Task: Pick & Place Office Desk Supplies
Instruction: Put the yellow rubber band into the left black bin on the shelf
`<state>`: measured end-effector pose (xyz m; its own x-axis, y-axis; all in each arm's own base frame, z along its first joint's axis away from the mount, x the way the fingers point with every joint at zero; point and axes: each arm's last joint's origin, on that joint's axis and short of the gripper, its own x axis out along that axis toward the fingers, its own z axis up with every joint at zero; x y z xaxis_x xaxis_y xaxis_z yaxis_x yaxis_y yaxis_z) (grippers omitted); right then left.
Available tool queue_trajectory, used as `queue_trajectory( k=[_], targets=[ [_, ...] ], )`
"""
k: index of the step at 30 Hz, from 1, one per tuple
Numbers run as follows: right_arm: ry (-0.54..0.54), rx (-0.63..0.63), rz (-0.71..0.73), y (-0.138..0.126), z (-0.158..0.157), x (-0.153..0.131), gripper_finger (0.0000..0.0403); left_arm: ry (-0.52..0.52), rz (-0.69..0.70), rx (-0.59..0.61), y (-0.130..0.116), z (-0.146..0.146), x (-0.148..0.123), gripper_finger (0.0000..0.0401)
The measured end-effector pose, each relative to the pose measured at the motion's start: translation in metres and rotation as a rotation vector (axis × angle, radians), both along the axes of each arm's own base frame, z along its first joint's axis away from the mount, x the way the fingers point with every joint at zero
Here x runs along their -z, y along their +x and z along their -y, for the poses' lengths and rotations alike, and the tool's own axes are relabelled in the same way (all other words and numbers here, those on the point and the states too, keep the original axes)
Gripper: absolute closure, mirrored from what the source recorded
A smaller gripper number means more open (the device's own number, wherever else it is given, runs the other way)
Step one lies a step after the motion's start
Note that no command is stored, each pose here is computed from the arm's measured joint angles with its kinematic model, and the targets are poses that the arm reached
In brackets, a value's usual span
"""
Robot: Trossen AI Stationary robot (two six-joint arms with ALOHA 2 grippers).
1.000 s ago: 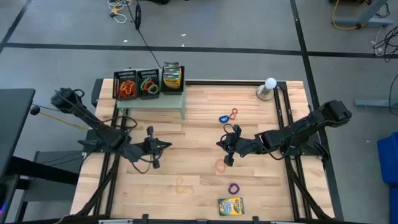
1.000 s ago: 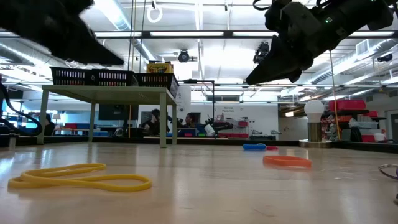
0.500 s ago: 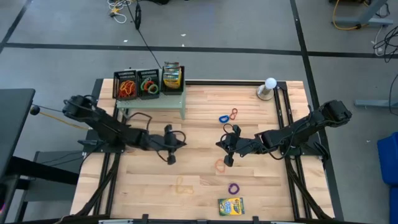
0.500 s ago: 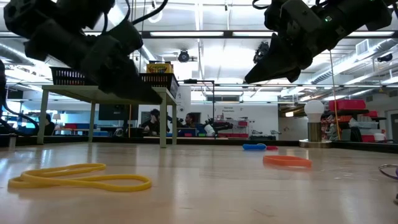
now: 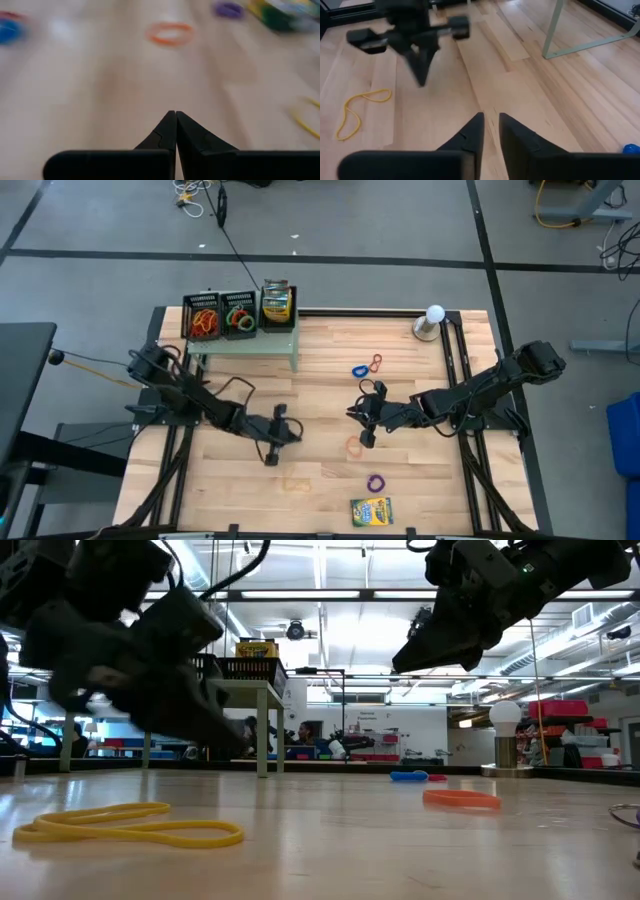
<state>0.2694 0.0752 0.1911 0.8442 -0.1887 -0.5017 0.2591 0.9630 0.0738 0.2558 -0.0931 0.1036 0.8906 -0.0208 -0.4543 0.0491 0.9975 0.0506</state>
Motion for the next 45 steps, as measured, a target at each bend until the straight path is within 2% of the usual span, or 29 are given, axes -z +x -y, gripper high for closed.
queue_trajectory(
  k=[3, 7, 16, 20, 26, 32, 36, 40, 45],
  targets=[
    [0.001, -0.004, 0.0, 0.0, -0.001, 0.0, 0.032, -0.029, -0.052, 0.094, 0.004, 0.009, 0.01, 0.0383],
    [0.001, -0.019, 0.0, -0.002, -0.006, 0.0, 0.0299, -0.014, -0.099, 0.143, 0.01, 0.026, 0.014, 0.0354],
    [0.001, -0.03, 0.0, -0.003, -0.009, 0.0, 0.0291, 0.062, -0.267, 0.257, 0.016, 0.077, -0.001, 0.0297],
    [-0.006, -0.018, 0.002, -0.003, -0.008, 0.0, 0.0291, 0.135, -0.334, 0.271, 0.015, 0.096, -0.011, 0.0286],
    [-0.007, -0.019, 0.0, -0.003, -0.008, 0.0, 0.0291, 0.122, -0.324, 0.3, 0.009, 0.118, -0.02, 0.0273],
    [-0.009, -0.02, 0.0, -0.003, -0.008, 0.0, 0.0291, 0.182, -0.327, 0.225, 0.003, 0.119, -0.018, 0.0235],
    [-0.009, -0.019, 0.0, -0.003, -0.008, 0.0, 0.0291, 0.156, -0.349, 0.269, 0.004, 0.121, -0.012, 0.0214],
    [-0.01, -0.019, 0.0, -0.003, -0.008, 0.0, 0.0291, 0.156, -0.384, 0.299, 0.005, 0.123, 0.0, 0.0226],
    [-0.01, -0.019, 0.0, -0.003, -0.008, 0.0, 0.0291, 0.173, -0.401, 0.304, 0.006, 0.122, 0.006, 0.0287]
  ],
)
